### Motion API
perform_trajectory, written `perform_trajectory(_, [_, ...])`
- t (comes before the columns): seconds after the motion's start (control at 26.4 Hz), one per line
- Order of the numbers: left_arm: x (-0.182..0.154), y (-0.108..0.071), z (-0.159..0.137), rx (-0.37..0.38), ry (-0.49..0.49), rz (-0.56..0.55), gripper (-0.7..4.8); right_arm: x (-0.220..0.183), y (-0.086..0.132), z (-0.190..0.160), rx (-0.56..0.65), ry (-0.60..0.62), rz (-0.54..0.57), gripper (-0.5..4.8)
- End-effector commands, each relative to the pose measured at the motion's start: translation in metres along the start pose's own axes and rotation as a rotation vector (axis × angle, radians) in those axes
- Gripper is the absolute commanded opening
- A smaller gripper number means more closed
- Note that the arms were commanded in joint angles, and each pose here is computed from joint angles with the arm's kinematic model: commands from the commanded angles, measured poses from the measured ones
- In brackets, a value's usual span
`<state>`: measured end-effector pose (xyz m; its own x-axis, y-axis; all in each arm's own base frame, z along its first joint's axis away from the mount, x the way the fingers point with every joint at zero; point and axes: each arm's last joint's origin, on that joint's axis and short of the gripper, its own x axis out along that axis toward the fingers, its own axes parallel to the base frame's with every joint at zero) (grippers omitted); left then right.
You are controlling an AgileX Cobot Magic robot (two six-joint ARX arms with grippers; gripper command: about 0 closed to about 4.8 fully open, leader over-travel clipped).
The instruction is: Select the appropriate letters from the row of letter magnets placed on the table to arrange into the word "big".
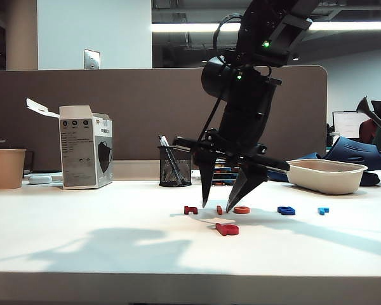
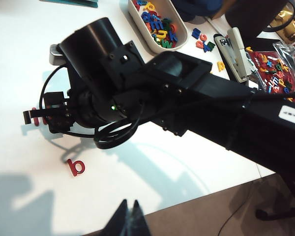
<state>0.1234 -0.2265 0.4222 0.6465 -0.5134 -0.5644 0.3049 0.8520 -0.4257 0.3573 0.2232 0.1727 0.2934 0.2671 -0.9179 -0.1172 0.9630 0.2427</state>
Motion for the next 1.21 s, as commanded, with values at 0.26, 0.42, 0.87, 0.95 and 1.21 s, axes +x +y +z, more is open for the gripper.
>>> perform_trajectory(0.26, [-0.002, -0.001, 0.001, -0.003, -0.011, -0.009, -0.05, 0.018, -0.002, -0.013, -0.004, 0.098, -0.051, 1.38])
perform_trajectory(0.42, [-0.002, -0.001, 0.001, -0.003, -0.011, -0.008, -0.05, 0.031, -0.005, -0.018, -0.002, 0.143, -0.075, 1.35])
perform_trajectory(0.87, [-0.002, -0.001, 0.001, -0.003, -0.011, -0.009, -0.05, 0.035, -0.01, -0.024, -0.002, 0.187, -0.15, -0.07])
perform_trajectory(0.95, [-0.002, -0.001, 0.001, -0.003, -0.011, -0.009, -0.05, 0.035, -0.01, -0.024, -0.001, 0.187, -0.149, -0.08])
perform_trajectory(1.21, [-0.002, -0.001, 0.001, -0.003, -0.011, -0.009, -0.05, 0.016, -0.007, -0.021, -0.003, 0.161, -0.135, -0.08])
